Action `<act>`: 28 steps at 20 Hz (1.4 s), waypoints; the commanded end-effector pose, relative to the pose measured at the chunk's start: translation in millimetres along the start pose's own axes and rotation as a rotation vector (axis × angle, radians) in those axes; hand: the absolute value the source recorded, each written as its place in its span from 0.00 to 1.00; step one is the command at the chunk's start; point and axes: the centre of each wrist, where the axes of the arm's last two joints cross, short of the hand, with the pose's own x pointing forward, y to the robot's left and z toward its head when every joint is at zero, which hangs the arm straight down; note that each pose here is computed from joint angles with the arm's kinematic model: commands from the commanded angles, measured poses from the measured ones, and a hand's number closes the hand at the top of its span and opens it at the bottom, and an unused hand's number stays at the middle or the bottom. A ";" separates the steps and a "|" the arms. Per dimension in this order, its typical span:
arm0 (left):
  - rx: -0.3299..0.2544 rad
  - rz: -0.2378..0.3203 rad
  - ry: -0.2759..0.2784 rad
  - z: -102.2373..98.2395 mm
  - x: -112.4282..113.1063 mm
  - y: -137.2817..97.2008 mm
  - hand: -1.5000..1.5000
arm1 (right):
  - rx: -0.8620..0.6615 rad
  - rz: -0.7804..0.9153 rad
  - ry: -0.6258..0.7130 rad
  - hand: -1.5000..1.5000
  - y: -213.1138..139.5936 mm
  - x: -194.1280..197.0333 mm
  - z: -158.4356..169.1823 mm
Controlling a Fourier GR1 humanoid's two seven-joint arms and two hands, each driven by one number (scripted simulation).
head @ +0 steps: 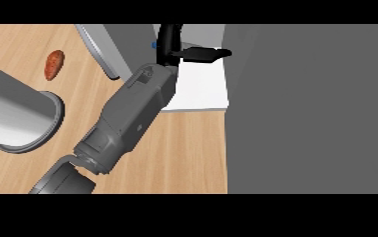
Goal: Pick up the bottled water, place it into the cabinet and close the cabinet
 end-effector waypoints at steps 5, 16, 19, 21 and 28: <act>-0.076 0.086 0.019 26.1 -2.5 -2.9 0.00 | 0.002 0.008 -0.051 0.00 15.5 24.5 -13.7; -0.137 0.218 0.027 105.5 14.8 -16.9 0.00 | -0.003 -0.001 -0.039 0.00 9.8 22.4 -17.9; -0.143 0.220 0.044 131.9 17.0 11.5 0.00 | 0.006 0.018 -0.031 0.00 14.6 23.0 -19.0; -0.160 0.231 0.041 153.2 15.4 17.0 0.00 | -0.004 0.021 -0.047 0.00 24.2 27.9 -25.2; -0.142 0.248 0.062 197.5 32.8 44.0 0.00 | 0.283 -0.029 0.070 1.00 22.7 23.8 -29.8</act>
